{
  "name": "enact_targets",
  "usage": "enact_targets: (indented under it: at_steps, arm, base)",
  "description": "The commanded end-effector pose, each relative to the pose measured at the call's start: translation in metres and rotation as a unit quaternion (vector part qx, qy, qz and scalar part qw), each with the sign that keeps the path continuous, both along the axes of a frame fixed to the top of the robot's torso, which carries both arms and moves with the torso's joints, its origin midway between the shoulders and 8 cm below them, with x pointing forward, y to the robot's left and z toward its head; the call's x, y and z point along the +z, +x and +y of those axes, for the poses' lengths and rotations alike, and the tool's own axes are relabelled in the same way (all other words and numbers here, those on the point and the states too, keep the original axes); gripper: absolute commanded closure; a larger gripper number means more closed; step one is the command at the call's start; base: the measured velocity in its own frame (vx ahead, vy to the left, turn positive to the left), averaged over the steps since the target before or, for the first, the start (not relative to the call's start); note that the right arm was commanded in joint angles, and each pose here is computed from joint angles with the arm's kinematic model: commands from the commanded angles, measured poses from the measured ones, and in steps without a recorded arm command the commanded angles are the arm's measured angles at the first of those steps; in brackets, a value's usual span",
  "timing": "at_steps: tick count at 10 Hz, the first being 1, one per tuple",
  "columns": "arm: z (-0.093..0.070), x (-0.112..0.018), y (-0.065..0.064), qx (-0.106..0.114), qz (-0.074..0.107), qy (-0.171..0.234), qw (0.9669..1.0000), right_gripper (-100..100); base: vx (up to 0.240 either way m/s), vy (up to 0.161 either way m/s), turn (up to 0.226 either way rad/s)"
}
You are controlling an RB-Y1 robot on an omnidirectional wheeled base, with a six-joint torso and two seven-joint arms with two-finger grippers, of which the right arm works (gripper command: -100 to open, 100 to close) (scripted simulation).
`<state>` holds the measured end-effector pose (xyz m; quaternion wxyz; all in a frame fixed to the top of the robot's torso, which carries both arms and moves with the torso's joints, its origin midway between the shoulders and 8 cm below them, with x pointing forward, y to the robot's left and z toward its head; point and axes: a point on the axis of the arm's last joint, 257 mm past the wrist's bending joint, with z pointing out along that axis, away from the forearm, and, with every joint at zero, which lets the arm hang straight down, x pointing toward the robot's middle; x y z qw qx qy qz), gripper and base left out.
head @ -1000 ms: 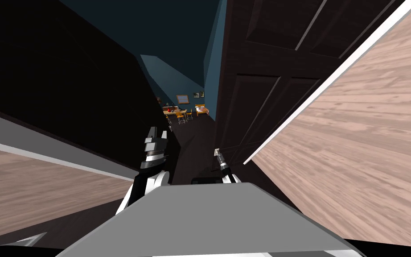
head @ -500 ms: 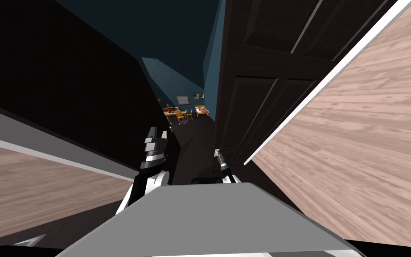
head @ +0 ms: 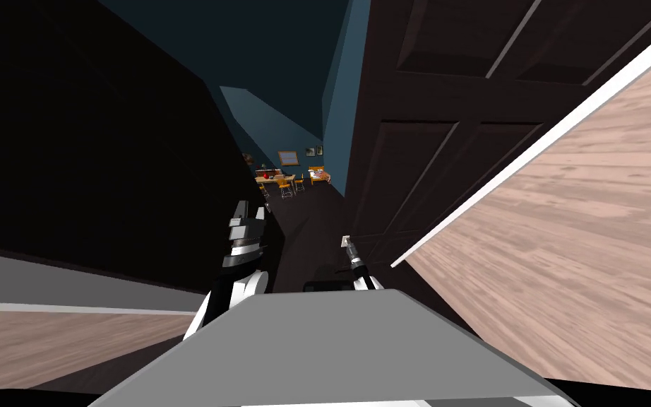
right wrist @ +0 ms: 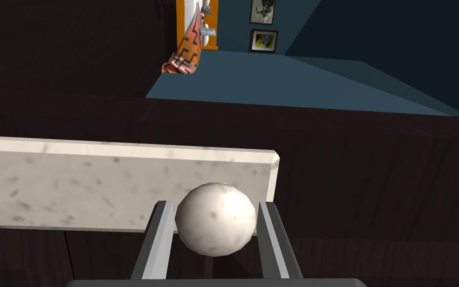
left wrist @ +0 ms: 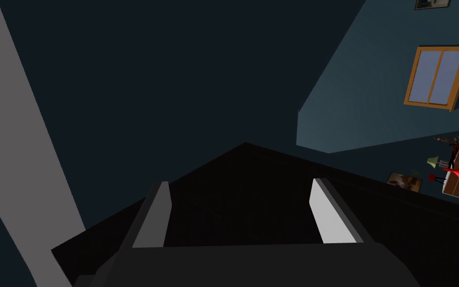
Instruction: Push the door open
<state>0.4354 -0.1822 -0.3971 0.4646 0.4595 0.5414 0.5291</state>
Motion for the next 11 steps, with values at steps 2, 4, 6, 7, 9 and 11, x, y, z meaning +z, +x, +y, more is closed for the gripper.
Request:
enact_targets:
  at_steps: [2, 4, 6, 7, 9, 11]
  arm:
    - [-0.026, 0.004, 0.007, -0.022, -0.006, -0.007, 0.9997, 100]
    - [-0.041, 0.005, 0.009, -0.039, -0.007, -0.01, 0.9992, 100]
    - [-0.053, 0.005, 0.011, -0.052, -0.007, -0.011, 0.9986, 100]
    - [-0.064, 0.006, 0.013, -0.066, -0.007, -0.012, 0.9977, 100]
    - [-0.055, 0.005, 0.008, -0.056, -0.005, -0.008, 0.9984, -100]
    - [-0.053, 0.005, 0.007, -0.056, -0.005, -0.005, 0.9984, -100]
  base:
    - [0.188, 0.084, -0.043]
    - [0.155, 0.07, -0.06]
    - [0.173, 0.065, -0.107]
    - [0.176, 0.105, -0.077]
    - [-0.089, 0.037, -0.038]
    - [-0.182, 0.035, -0.024]
